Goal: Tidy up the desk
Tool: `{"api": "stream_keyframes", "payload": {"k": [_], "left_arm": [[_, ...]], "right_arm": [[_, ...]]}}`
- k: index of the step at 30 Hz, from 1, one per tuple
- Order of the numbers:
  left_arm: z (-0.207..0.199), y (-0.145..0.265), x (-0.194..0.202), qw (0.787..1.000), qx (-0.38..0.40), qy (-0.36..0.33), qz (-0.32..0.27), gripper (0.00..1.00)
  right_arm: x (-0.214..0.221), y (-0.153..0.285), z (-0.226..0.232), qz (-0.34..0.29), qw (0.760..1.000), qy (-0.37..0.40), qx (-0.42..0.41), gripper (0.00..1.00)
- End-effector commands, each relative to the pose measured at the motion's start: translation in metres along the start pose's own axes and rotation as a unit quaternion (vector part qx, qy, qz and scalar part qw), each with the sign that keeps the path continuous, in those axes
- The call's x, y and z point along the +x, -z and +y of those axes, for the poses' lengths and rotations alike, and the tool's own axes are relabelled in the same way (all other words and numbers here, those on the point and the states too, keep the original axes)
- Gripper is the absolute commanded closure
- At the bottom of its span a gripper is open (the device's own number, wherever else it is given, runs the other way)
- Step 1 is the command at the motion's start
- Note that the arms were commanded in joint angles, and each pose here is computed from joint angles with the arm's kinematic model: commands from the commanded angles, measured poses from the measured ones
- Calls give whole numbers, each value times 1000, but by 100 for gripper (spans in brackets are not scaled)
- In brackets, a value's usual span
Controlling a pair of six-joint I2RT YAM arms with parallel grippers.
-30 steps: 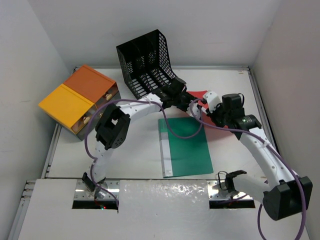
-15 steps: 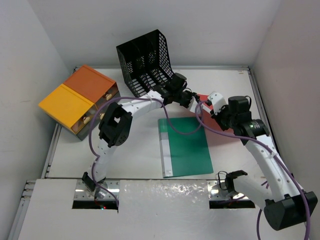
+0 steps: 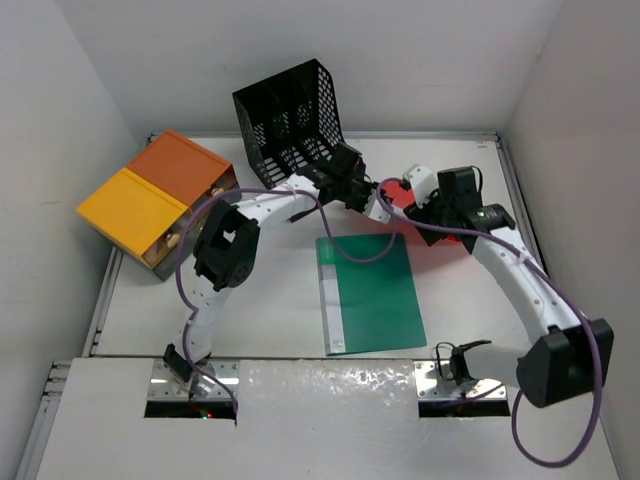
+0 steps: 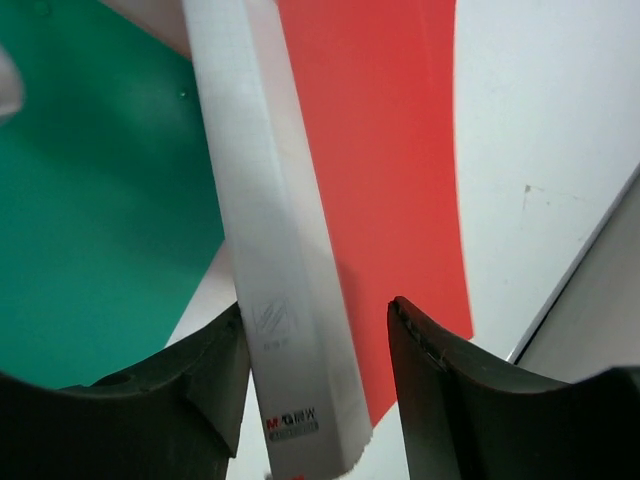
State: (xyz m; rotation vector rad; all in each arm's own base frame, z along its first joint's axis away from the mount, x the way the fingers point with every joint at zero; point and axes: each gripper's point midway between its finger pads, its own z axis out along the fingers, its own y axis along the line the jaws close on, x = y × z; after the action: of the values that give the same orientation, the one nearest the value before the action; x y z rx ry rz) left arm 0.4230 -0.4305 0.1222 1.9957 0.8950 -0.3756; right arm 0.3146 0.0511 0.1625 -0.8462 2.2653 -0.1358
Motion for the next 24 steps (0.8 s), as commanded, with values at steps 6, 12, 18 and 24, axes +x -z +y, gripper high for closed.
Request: {"api": "stream_keyframes", "payload": {"k": [6,12,18,24], "left_arm": [[42,33,-48,998,-43,-44,-29,100],[52,34,-66,997,-49,-41,-52,100],[49,34,-71,997,-45,-36,-59,100],[51,44,-61,997,-70,-4,-23,48]], "right_arm": [[-22,-28,-5,6,1000,28,-7,41],[-25,-51,-12,39,999,14,20,54],[-27,-70,-6,38,999,-13,11,100],[-26,-49,-22,30,998,-20,56,100]]}}
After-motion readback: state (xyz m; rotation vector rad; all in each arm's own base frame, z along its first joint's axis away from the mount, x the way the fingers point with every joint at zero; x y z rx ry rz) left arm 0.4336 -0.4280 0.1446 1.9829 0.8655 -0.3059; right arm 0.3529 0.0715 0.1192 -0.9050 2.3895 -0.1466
